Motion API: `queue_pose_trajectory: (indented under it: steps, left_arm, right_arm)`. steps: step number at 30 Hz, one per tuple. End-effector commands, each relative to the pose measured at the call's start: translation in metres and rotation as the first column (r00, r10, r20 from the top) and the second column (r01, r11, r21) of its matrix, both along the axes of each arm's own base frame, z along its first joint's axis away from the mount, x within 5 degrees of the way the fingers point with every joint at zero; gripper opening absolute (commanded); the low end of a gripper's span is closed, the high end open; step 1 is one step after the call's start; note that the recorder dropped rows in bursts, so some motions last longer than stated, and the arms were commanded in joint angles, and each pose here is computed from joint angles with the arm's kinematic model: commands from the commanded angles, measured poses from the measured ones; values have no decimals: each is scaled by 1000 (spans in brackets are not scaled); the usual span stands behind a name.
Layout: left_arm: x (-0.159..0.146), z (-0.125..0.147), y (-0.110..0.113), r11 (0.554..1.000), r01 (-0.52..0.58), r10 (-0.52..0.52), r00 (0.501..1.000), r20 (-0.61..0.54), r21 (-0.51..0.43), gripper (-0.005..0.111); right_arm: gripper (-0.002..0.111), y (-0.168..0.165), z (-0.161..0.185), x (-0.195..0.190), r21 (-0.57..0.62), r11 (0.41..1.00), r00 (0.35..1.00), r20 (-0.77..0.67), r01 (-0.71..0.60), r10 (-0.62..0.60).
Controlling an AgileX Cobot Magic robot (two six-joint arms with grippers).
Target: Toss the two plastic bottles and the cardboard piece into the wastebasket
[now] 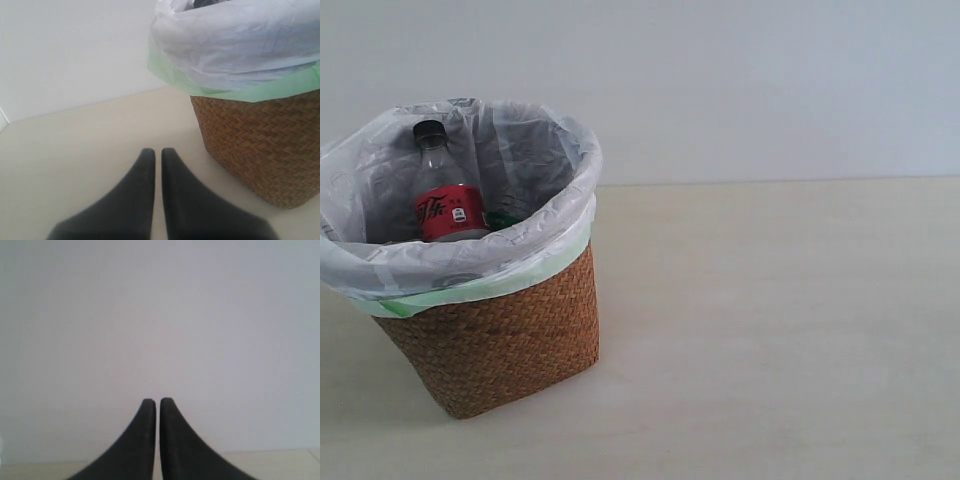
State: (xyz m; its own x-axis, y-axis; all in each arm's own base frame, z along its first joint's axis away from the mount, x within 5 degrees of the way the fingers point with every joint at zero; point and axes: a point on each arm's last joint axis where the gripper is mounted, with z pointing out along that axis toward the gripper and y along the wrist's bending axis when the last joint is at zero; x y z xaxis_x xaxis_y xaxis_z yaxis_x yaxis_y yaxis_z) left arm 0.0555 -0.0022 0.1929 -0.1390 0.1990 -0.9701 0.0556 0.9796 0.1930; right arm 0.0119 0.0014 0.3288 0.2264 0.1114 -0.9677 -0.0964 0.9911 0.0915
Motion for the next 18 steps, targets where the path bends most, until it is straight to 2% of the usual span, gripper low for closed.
queue_pose_trajectory:
  steps: [1,4,5,8,12,18]
  left_arm:
    - [0,-1,0,1000,-6,6,1000,3,-18,4]
    - [0,-1,0,1000,-6,6,1000,3,-18,4]
    - [0,-1,0,1000,-6,6,1000,3,-18,4]
    - [0,-1,0,1000,-6,6,1000,3,-18,4]
    - [0,-1,0,1000,-6,6,1000,3,-18,4]
    - [0,-1,0,1000,-6,6,1000,3,-18,4]
  right_arm:
    - [0,1,-54,28,4,1000,1000,-22,8,-8]
    - [0,2,-106,43,0,1000,996,-88,11,-11]
    - [0,2,-109,43,4,1000,997,-82,11,-10]
    - [0,2,-120,44,-22,1000,980,-200,9,-13]
    - [0,2,-142,43,-149,989,907,-419,-23,-42]
    - [0,2,-146,42,-113,993,889,-457,-21,-33]
